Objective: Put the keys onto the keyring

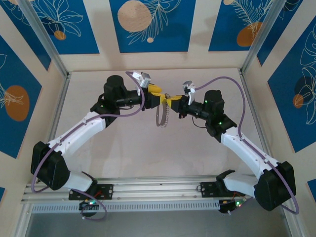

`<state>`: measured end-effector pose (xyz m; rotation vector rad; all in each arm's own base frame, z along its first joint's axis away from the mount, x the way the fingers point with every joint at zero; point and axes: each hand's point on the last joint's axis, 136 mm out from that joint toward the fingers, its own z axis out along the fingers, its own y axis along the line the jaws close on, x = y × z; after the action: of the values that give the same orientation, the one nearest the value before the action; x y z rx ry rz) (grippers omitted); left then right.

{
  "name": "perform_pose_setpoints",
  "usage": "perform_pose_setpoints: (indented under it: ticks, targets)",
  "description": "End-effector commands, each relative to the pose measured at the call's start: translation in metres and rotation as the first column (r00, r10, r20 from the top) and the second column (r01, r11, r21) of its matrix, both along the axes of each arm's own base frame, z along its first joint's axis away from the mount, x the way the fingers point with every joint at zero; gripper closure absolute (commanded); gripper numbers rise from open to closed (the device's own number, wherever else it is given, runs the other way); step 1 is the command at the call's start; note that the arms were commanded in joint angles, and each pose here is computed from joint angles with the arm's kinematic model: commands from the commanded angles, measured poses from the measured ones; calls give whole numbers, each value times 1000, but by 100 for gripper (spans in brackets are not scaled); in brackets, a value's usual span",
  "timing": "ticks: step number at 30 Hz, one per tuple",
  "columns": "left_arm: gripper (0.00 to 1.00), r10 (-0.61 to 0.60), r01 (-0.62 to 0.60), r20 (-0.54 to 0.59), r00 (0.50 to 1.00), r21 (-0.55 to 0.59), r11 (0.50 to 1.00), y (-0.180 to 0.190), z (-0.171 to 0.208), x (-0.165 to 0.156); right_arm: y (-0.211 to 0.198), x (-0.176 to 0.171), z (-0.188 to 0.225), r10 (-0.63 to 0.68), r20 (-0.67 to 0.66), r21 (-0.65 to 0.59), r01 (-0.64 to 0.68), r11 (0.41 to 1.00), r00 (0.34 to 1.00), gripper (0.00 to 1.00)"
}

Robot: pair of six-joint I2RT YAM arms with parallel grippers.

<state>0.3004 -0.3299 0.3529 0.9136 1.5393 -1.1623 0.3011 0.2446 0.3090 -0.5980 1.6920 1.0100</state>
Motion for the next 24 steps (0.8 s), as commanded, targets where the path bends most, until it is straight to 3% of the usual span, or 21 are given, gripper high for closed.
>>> perform_pose_setpoints:
  ticks: [1, 12, 24]
  targets:
    - [49, -18, 19, -11, 1000, 69, 997, 0, -9, -13, -8, 0, 39, -43, 119, 58, 37, 998, 992, 100]
    - [36, 84, -113, 141, 986, 211, 971, 25, 1, -11, -12, 1, 31, -60, 115, 12, 59, 998, 992, 100]
    - [34, 41, -167, 295, 955, 418, 893, 30, -8, -11, -10, 6, 16, -59, 91, -27, 62, 998, 994, 100]
